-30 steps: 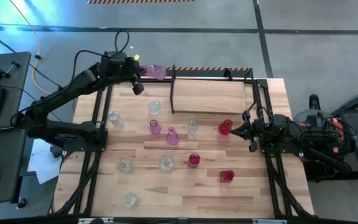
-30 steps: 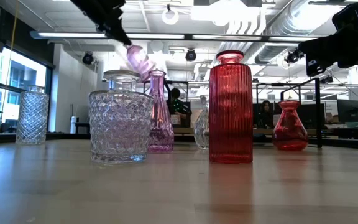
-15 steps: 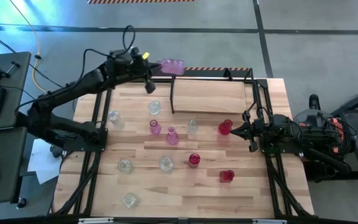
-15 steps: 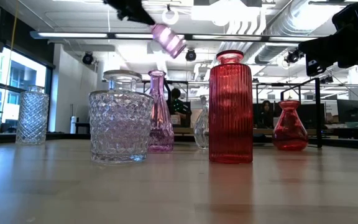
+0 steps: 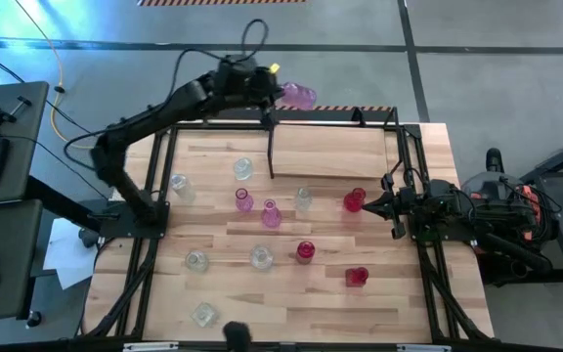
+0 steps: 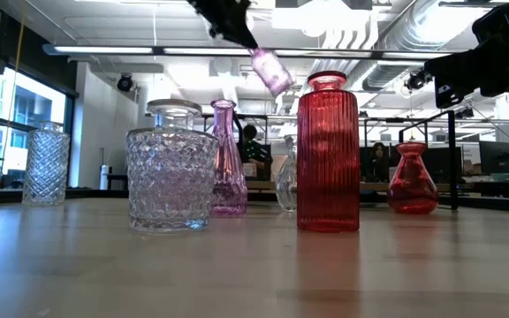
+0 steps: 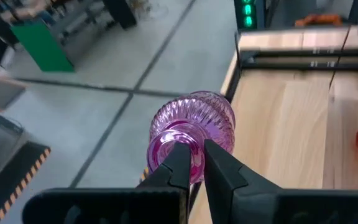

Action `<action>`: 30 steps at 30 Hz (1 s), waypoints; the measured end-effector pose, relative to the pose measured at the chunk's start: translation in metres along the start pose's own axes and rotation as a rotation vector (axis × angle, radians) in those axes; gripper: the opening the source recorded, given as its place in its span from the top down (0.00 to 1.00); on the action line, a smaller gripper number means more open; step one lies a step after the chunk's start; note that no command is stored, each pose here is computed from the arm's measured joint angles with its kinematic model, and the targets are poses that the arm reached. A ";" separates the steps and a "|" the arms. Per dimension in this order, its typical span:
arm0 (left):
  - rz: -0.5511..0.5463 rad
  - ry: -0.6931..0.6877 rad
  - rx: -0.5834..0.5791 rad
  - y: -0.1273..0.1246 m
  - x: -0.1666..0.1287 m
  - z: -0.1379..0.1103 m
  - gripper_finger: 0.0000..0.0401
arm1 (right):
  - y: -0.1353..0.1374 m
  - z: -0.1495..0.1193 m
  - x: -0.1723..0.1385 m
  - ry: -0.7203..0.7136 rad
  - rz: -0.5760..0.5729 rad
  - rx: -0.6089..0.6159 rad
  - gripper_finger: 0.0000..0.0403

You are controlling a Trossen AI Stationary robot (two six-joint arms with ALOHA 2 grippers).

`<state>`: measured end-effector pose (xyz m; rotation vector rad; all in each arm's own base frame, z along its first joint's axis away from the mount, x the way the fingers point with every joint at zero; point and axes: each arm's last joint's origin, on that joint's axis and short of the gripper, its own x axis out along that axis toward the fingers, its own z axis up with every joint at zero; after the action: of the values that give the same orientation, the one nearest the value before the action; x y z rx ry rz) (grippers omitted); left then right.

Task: Sort vases onto shelf
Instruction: Put the violet vase on the shelf

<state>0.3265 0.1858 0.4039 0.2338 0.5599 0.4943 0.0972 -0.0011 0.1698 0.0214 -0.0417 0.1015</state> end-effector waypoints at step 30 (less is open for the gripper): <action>-0.201 0.416 0.312 -0.027 0.092 -0.024 0.97 | 0.000 0.000 0.000 0.000 0.000 0.000 1.00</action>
<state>0.3910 0.2115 0.3332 0.3706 1.0582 0.2560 0.0972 -0.0011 0.1697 0.0210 -0.0417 0.1016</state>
